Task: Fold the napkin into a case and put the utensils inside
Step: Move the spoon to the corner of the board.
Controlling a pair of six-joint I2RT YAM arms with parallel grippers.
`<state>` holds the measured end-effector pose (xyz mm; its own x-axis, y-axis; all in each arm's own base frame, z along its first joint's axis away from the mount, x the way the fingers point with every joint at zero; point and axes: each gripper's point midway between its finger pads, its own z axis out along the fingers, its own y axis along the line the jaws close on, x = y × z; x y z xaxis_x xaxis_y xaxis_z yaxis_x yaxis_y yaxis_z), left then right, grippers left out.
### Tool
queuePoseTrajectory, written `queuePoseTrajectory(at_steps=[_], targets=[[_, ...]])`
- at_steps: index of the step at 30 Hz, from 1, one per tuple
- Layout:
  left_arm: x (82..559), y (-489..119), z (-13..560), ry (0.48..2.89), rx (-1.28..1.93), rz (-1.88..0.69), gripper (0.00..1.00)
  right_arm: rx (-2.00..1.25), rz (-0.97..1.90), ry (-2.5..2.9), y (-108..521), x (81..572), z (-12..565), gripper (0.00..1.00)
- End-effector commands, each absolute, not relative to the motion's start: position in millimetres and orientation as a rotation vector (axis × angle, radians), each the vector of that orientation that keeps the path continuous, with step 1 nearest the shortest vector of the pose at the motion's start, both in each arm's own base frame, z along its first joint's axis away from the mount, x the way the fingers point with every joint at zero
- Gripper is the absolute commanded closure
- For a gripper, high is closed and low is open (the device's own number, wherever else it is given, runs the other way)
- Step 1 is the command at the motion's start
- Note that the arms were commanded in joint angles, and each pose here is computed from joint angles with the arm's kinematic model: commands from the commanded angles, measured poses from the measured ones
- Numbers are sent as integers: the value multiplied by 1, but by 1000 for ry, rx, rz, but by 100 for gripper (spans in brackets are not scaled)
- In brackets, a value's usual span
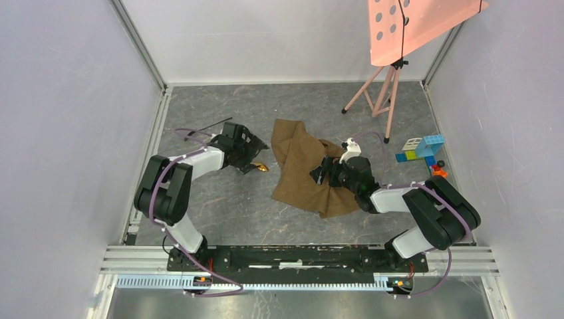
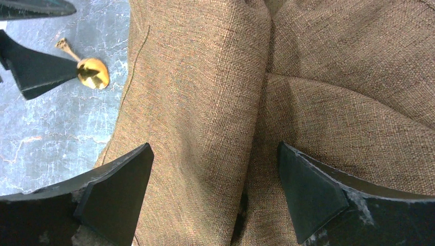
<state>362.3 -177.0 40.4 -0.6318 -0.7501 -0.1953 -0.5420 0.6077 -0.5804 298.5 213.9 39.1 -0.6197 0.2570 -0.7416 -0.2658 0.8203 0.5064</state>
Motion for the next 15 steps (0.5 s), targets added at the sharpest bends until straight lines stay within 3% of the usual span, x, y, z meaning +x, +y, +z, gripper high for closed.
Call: queuePoseTrajectory(at_steps=[1,15], targets=[[387,-190,39,2383,-1064,-796,0,-20,729,2129,212,294,34,2],[498,-68,25,1976,-1292,-767,1,-16,725,2124,211,293,34,2]])
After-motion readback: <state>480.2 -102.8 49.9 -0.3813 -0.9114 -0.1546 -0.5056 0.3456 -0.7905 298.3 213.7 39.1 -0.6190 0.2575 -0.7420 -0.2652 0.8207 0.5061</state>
